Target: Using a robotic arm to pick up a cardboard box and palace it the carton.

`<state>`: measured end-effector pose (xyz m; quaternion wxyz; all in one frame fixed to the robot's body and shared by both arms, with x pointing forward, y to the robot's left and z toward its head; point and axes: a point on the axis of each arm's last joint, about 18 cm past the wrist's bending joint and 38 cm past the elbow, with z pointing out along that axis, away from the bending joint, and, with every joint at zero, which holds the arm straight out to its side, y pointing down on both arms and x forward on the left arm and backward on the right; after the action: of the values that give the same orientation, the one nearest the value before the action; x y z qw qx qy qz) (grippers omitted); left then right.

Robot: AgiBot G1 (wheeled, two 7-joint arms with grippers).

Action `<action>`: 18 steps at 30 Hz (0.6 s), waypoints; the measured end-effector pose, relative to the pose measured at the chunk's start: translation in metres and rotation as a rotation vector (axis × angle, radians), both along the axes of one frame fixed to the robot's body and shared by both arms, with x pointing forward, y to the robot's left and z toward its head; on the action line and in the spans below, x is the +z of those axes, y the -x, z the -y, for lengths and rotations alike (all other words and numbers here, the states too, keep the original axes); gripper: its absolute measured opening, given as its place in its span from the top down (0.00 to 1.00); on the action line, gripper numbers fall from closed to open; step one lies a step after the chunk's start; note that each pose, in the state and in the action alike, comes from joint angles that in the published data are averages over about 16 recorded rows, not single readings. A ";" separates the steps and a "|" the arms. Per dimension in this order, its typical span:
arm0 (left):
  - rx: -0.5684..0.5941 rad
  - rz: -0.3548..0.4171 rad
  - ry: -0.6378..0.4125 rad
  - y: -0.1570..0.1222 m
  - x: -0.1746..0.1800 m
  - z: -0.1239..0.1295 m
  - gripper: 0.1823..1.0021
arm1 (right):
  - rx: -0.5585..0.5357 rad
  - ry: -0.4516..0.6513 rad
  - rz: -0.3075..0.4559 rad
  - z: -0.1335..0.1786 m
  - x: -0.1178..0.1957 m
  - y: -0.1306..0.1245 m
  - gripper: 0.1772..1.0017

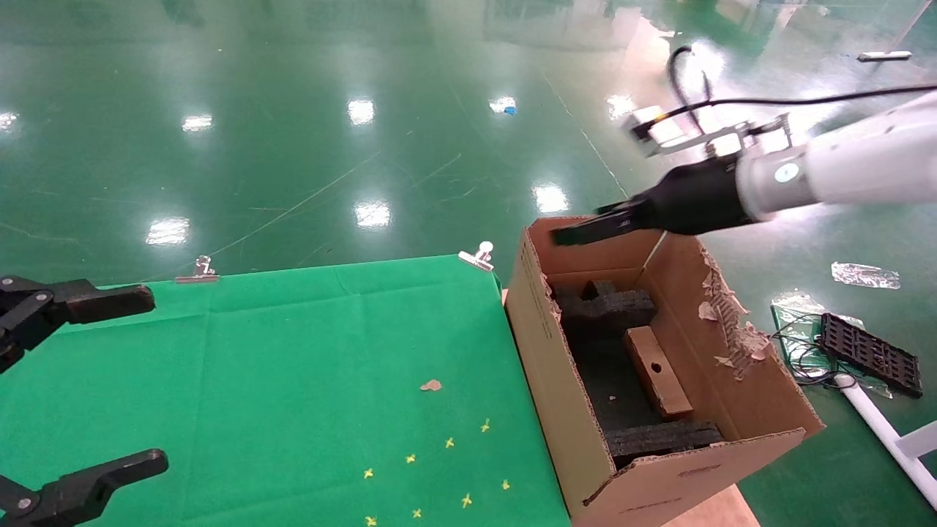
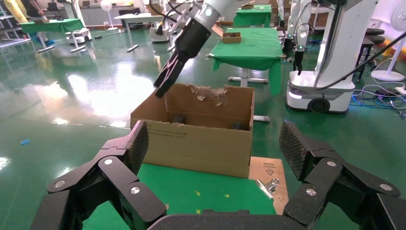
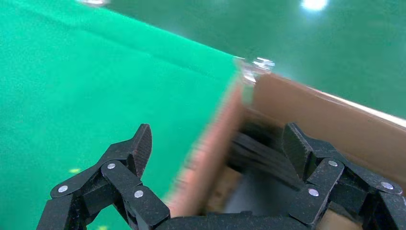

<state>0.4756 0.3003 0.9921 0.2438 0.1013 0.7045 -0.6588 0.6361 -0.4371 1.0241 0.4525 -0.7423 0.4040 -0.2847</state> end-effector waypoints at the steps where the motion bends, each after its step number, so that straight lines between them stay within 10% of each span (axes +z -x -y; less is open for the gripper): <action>1: 0.000 0.000 0.000 0.000 0.000 0.000 0.00 | 0.030 -0.007 0.004 -0.007 -0.004 0.000 0.00; 18: 0.000 0.000 0.000 0.000 0.000 0.000 0.00 | 0.476 -0.114 0.153 -0.096 -0.036 0.031 0.00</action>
<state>0.4756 0.3003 0.9921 0.2438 0.1013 0.7045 -0.6588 0.6047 -0.3415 0.9886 0.5769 -0.7662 0.1979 -0.2023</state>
